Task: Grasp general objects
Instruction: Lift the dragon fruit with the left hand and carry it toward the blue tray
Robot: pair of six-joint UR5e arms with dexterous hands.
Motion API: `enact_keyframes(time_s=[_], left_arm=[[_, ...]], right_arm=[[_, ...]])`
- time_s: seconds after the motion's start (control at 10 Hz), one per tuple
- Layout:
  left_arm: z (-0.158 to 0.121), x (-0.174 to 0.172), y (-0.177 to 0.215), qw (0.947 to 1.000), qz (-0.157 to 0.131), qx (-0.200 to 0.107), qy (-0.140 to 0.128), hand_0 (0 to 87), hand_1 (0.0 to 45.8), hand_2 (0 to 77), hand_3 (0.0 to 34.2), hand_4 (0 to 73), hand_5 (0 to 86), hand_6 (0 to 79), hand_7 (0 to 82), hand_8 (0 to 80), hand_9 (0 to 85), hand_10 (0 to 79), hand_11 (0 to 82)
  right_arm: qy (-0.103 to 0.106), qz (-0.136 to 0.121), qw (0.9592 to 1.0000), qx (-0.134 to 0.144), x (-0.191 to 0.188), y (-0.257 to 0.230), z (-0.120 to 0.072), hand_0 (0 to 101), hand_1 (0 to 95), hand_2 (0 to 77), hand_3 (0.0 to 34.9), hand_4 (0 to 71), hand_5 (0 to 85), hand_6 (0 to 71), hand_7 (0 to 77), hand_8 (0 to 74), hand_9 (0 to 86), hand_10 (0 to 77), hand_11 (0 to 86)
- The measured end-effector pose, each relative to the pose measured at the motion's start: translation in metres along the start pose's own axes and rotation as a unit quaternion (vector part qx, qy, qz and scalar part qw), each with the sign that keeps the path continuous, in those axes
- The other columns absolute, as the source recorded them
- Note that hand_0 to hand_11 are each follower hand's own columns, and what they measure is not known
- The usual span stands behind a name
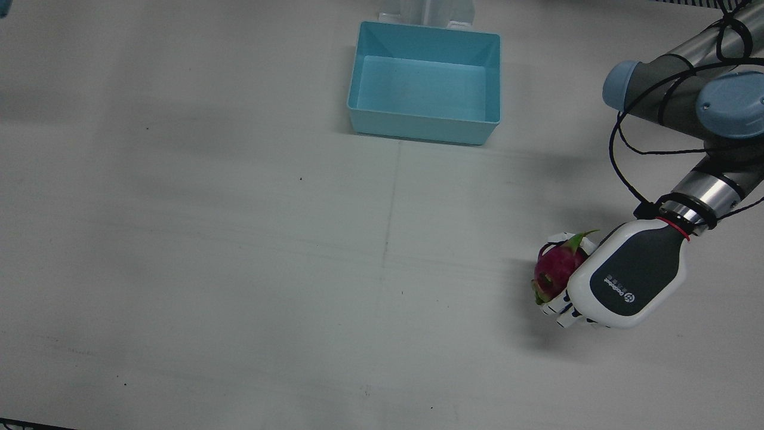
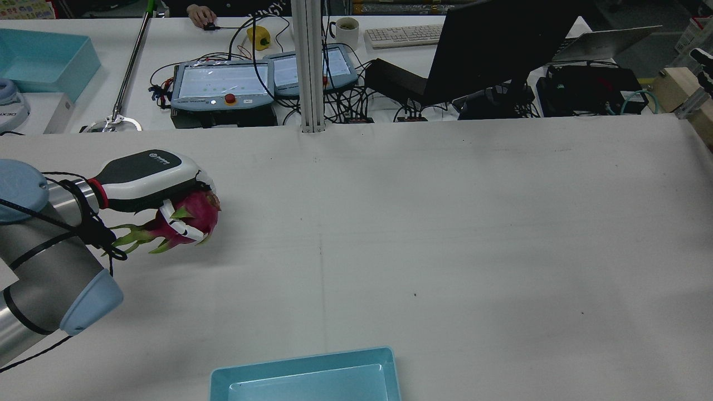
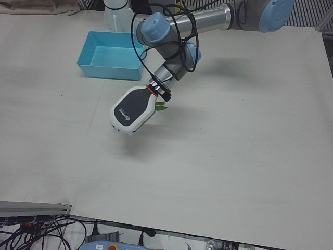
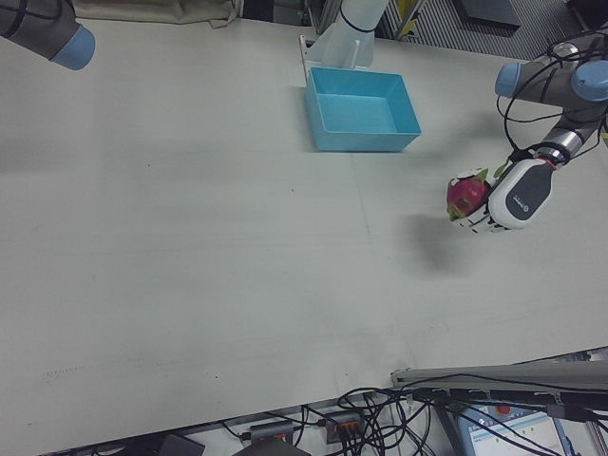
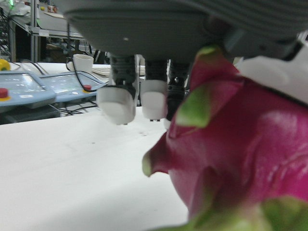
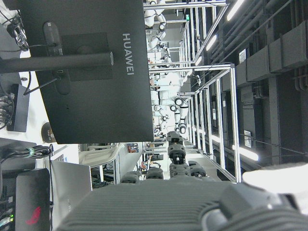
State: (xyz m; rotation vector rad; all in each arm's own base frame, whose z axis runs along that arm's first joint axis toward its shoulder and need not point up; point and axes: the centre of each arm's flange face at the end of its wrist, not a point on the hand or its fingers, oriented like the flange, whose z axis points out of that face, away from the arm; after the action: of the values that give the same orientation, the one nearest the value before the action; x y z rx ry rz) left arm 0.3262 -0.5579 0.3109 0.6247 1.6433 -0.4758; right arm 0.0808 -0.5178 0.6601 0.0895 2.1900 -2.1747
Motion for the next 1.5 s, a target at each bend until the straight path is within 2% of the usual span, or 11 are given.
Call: enact_keyframes(time_s=[0.2, 0.3, 0.5, 0.7, 0.9, 1.0, 1.1, 1.2, 1.3, 1.4, 1.5], left_arm=[[0.017, 0.068, 0.042, 0.9967, -0.046, -0.066, 0.011, 24.6, 0.0, 34.4, 0.0, 38.2, 26.7, 49.1, 61.1, 70.4, 73.1, 70.4, 70.4], [0.025, 0.094, 0.076, 0.9922, -0.062, -0.108, 0.009, 32.3, 0.0, 34.9, 0.0, 38.2, 26.7, 49.1, 61.1, 70.4, 73.1, 70.4, 70.4], [0.032, 0.126, 0.144, 0.9806, -0.080, -0.179, 0.005, 39.2, 0.0, 35.5, 0.0, 38.7, 26.7, 49.1, 61.1, 70.4, 73.1, 70.4, 70.4], [0.031, 0.136, 0.198, 0.9700, -0.089, -0.226, -0.005, 41.2, 0.0, 35.5, 0.0, 39.3, 26.7, 49.1, 61.1, 70.4, 73.6, 70.4, 70.4], [0.027, 0.134, 0.223, 0.9616, -0.092, -0.258, -0.017, 43.9, 0.0, 35.5, 0.0, 39.8, 26.7, 49.1, 61.6, 70.4, 74.2, 70.4, 70.4], [0.024, 0.128, 0.230, 0.9565, -0.093, -0.276, -0.025, 49.3, 0.0, 36.0, 0.0, 40.9, 26.7, 49.1, 61.6, 71.4, 74.7, 70.4, 78.5], [0.020, 0.121, 0.235, 0.9519, -0.094, -0.290, -0.034, 49.3, 0.0, 36.0, 0.0, 40.9, 26.7, 49.1, 61.6, 71.4, 74.7, 70.4, 78.5], [0.017, 0.117, 0.240, 0.9479, -0.095, -0.301, -0.042, 50.4, 0.0, 36.0, 0.0, 42.0, 26.7, 49.1, 61.6, 70.4, 76.4, 73.6, 77.4], [0.014, 0.114, 0.244, 0.9434, -0.096, -0.314, -0.047, 50.4, 0.0, 36.0, 0.0, 42.0, 26.7, 48.0, 62.2, 69.3, 76.9, 67.6, 69.3], [0.012, 0.114, 0.247, 0.9388, -0.097, -0.327, -0.050, 50.4, 0.0, 36.0, 0.0, 42.0, 26.7, 48.0, 62.2, 69.3, 76.9, 67.6, 69.3], [0.010, 0.115, 0.250, 0.9342, -0.100, -0.338, -0.052, 54.0, 0.0, 27.3, 0.0, 42.0, 26.7, 36.5, 63.3, 26.7, 0.0, 52.4, 61.6]], right_arm=[[0.000, 0.000, 1.0000, 0.000, 0.000, 0.000, 0.000, 0, 6.0, 1.6, 0.0, 0.0, 0.0, 0.0, 0.0, 0.0, 1.1, 0.0, 1.1], [0.000, 0.000, 1.0000, 0.000, 0.000, 0.000, 0.000, 0, 6.0, 1.6, 0.0, 0.0, 0.0, 0.0, 0.0, 0.0, 1.1, 0.0, 1.1], [0.000, 0.000, 1.0000, 0.000, 0.000, 0.000, 0.000, 0, 6.0, 1.6, 0.0, 0.0, 0.0, 0.0, 0.0, 0.0, 1.1, 0.0, 0.5], [0.000, 0.000, 1.0000, 0.000, 0.000, 0.000, 0.000, 0, 6.0, 1.6, 0.0, 0.0, 0.0, 0.0, 0.0, 0.0, 1.1, 0.0, 0.5], [0.000, 0.000, 1.0000, 0.000, 0.000, 0.000, 0.000, 0, 6.0, 1.6, 0.0, 0.0, 0.0, 0.0, 0.0, 0.0, 1.1, 0.0, 1.1], [0.000, 0.000, 1.0000, 0.000, 0.000, 0.000, 0.000, 0, 6.0, 1.6, 0.0, 0.0, 0.0, 0.0, 0.0, 0.0, 1.1, 0.0, 1.1], [0.000, 0.000, 1.0000, 0.000, 0.000, 0.000, 0.000, 0, 6.0, 1.6, 0.0, 0.0, 0.0, 0.0, 0.0, 0.0, 1.1, 0.0, 0.5], [0.000, 0.000, 1.0000, 0.000, 0.000, 0.000, 0.000, 0, 6.0, 1.6, 0.0, 0.0, 0.0, 0.0, 0.0, 0.0, 1.1, 0.0, 0.5], [0.000, 0.000, 1.0000, 0.000, 0.000, 0.000, 0.000, 0, 6.0, 1.6, 0.0, 0.0, 0.0, 0.0, 0.0, 0.0, 1.1, 0.0, 1.1], [0.000, 0.000, 1.0000, 0.000, 0.000, 0.000, 0.000, 0, 6.0, 1.6, 0.0, 0.0, 0.0, 0.0, 0.0, 0.0, 1.1, 0.0, 1.1], [0.000, 0.000, 1.0000, 0.000, 0.000, 0.000, 0.000, 0, 6.0, 1.6, 0.0, 0.0, 0.0, 0.0, 0.0, 0.0, 1.1, 0.0, 0.5]])
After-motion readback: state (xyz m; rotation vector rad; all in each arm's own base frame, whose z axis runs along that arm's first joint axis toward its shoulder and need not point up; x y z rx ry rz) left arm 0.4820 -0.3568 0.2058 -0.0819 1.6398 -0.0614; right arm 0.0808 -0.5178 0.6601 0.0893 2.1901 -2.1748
